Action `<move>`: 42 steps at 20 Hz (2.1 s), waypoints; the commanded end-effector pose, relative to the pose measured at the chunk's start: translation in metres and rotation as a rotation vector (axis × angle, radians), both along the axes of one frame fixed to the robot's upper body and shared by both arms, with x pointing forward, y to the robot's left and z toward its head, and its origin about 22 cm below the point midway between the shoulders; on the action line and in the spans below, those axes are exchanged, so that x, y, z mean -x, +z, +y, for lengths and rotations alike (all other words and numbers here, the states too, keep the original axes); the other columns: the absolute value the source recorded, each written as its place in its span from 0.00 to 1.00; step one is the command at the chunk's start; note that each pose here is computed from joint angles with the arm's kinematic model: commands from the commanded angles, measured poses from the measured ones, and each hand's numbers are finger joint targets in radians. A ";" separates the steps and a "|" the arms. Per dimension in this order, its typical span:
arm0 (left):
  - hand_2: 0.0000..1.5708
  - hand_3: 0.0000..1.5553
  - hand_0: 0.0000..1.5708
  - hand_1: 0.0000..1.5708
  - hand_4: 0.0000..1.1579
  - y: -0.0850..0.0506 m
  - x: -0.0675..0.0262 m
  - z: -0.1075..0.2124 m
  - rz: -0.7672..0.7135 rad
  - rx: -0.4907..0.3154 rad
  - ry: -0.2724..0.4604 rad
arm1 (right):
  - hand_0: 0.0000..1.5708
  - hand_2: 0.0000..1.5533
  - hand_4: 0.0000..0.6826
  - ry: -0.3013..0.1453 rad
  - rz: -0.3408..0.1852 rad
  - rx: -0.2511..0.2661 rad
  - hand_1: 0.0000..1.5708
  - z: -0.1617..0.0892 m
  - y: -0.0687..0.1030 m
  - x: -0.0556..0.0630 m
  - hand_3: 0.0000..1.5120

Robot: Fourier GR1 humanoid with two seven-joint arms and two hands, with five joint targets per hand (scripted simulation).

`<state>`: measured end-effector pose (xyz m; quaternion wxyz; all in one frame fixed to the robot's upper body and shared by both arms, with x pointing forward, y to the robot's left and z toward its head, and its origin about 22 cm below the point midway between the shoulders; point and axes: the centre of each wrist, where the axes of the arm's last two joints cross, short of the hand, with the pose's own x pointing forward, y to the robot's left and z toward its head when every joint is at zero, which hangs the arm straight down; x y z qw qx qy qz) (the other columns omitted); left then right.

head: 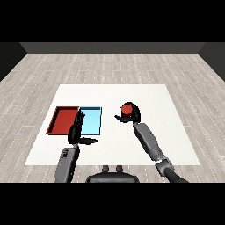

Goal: Pick the red can and put it in the red box

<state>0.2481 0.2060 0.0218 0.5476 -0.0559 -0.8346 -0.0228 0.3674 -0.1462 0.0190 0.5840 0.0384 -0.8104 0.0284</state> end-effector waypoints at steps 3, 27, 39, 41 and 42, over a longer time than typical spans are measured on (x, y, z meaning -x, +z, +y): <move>0.00 0.00 0.00 0.00 0.00 0.007 0.0049 -0.009 0.037 0.002 -0.031 | 0.92 0.92 0.96 -0.002 -0.032 -0.033 0.92 0.014 0.019 0.032 0.91; 0.00 0.00 0.00 0.00 0.00 -0.045 -0.0313 -0.099 0.189 0.019 -0.153 | 0.92 0.92 0.93 0.028 -0.022 -0.067 0.92 0.078 0.026 0.095 0.92; 0.00 0.00 0.00 0.00 0.00 -0.043 -0.0213 -0.116 0.245 0.056 -0.190 | 0.93 0.92 0.92 0.084 -0.013 -0.090 0.93 0.090 0.042 0.069 0.91; 0.00 0.00 0.00 0.00 0.00 -0.048 -0.0335 -0.117 0.220 0.062 -0.190 | 0.95 0.93 0.91 0.078 -0.017 -0.095 0.95 0.084 0.032 0.069 0.91; 0.00 0.00 0.00 0.00 0.00 -0.043 -0.0490 -0.111 0.233 0.066 -0.212 | 0.94 0.93 0.91 0.086 -0.035 -0.094 0.94 0.088 0.022 0.052 0.91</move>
